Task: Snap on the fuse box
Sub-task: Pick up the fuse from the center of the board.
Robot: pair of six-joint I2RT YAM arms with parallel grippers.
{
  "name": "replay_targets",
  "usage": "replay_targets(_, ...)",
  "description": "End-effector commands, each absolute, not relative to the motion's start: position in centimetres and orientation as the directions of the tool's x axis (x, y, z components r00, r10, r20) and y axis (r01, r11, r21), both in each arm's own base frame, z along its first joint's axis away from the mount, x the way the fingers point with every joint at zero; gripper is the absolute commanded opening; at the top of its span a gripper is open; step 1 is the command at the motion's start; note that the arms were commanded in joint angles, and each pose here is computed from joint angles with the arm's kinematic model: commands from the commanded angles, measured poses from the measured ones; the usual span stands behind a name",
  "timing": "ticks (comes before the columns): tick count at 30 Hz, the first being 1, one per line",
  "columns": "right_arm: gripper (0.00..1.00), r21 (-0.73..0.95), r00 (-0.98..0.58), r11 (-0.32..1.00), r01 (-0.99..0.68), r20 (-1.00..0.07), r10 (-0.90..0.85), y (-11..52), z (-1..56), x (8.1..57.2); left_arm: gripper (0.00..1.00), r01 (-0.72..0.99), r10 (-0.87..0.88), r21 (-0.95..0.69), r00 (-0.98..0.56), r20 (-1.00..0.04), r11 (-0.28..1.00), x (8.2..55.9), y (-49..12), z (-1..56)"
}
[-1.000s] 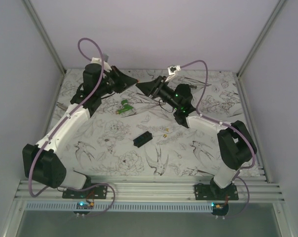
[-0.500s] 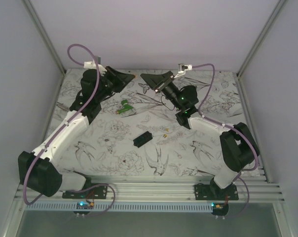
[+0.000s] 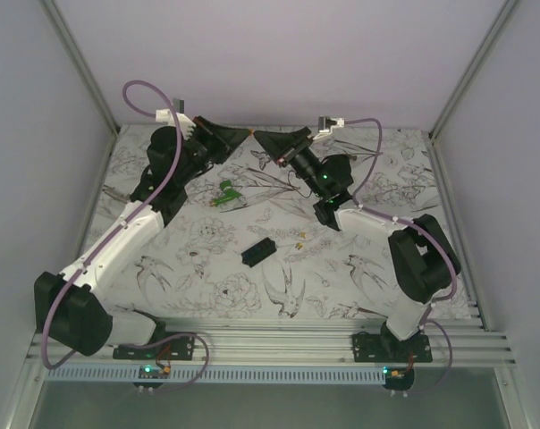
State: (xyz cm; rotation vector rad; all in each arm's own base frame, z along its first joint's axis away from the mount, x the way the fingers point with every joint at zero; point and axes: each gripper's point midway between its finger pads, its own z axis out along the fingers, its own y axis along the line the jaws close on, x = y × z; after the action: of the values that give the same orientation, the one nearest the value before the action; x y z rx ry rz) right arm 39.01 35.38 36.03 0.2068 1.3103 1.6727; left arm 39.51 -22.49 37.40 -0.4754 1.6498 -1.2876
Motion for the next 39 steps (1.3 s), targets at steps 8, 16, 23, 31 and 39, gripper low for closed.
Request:
replay_targets(8, 0.34, 0.783, -0.534, -0.098, -0.614, -0.321, 0.782, 35.2, 39.7, 38.9, 0.00, 0.285, -0.762, -0.909, -0.499, -0.412, 0.304, 39.2, -23.8, 38.2)
replay_targets(16, 0.24, 0.780, -0.557, -0.118, -0.614, -0.323, 0.765, 35.6, 39.7, 38.7, 0.00, 0.282, -0.764, -0.912, -0.503, -0.404, 0.297, 39.4, -23.9, 38.0)
replay_targets(23, 0.23, 0.791, -0.595, -0.133, -0.598, -0.325, 0.735, 36.2, 39.0, 38.2, 0.00, 0.288, -0.769, -0.912, -0.497, -0.402, 0.291, 39.5, -23.9, 38.2)
replay_targets(31, 0.08, 0.784, -0.620, -0.150, -0.603, -0.341, 0.706, 36.7, 38.9, 37.5, 0.00, 0.280, -0.773, -0.916, -0.496, -0.395, 0.288, 39.6, -23.8, 37.5)
replay_targets(39, 0.00, 0.808, -0.624, -0.058, -0.586, -0.405, 0.669, 36.8, 36.4, 37.9, 0.12, 0.231, -0.763, -0.921, -0.517, -0.389, 0.313, 39.2, -22.8, 34.5)
